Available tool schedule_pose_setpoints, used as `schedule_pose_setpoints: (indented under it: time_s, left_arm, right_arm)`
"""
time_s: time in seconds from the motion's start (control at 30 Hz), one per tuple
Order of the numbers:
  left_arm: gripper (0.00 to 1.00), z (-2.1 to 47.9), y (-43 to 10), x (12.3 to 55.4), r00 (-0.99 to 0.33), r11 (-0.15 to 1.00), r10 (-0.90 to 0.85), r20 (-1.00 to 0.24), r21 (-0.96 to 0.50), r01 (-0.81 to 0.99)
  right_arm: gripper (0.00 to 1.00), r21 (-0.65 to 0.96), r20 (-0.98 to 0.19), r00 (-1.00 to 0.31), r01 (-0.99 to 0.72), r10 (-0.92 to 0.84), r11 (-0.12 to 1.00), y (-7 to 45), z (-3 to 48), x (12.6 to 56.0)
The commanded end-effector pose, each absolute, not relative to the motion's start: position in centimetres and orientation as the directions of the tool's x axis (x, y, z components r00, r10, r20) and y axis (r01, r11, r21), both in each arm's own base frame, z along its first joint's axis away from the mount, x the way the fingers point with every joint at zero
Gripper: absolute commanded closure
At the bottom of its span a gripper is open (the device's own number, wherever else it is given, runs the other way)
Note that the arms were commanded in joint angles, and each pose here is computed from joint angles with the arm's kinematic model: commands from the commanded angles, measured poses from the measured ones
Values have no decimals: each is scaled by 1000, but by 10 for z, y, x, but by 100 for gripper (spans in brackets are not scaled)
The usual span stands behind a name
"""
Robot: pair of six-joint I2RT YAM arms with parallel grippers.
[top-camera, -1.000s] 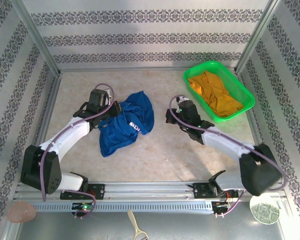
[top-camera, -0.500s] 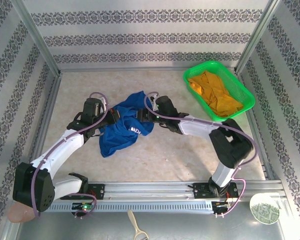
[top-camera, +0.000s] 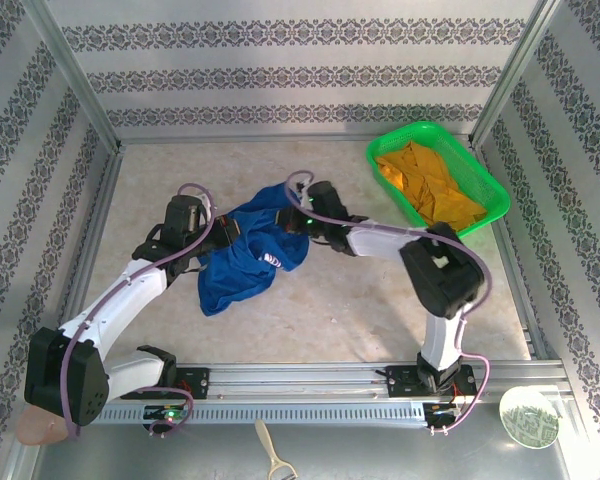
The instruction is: Fold the inside-out t-shirt
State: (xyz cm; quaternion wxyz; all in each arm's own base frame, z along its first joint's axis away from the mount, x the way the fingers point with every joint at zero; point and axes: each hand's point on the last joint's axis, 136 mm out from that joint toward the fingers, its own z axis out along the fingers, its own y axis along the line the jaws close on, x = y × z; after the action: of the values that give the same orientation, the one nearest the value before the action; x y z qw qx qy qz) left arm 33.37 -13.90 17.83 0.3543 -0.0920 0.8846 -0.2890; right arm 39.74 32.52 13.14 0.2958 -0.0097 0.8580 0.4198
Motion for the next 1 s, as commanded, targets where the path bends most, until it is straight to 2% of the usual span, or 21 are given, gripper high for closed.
schedule_pose_setpoints:
  time_s: [0.0,0.2,0.33,0.47,0.6,0.7,0.77,0.97]
  left_arm:
    - [100,216,-139,344,-683,817,-365,-633,-570,92]
    - [100,266,-142,351,-634,803,-358,-685,-573,165]
    - [100,297,-145,352,-601,795,-352,-717,-568,212]
    - [100,300,-144,354,-599,809,-326,-731,-544,223]
    - [100,253,-143,359,-666,839,-286,-689,-516,174]
    - [64,215,-136,358,-703,870,-267,-659,-479,117]
    - [50,203,-134,354,-717,872,-270,-643,-478,100]
    - [37,195,-168,328,-712,833,-307,-631,-541,120]
  right_arm:
    - [100,699,-639,-697,-352,324,622,273,226,406]
    - [100,602,-769,-547,-446,330,662,207,332,367]
    - [100,553,-814,-491,-496,309,669,189,375,336]
    - [100,539,-812,-515,-480,275,692,183,359,325]
    - [100,602,-738,-606,-397,295,693,184,295,329]
    - [100,634,-685,-661,-335,306,697,183,249,329]
    - [100,652,-655,-689,-307,311,693,184,227,325]
    - [100,662,-632,-715,-299,298,687,191,207,314]
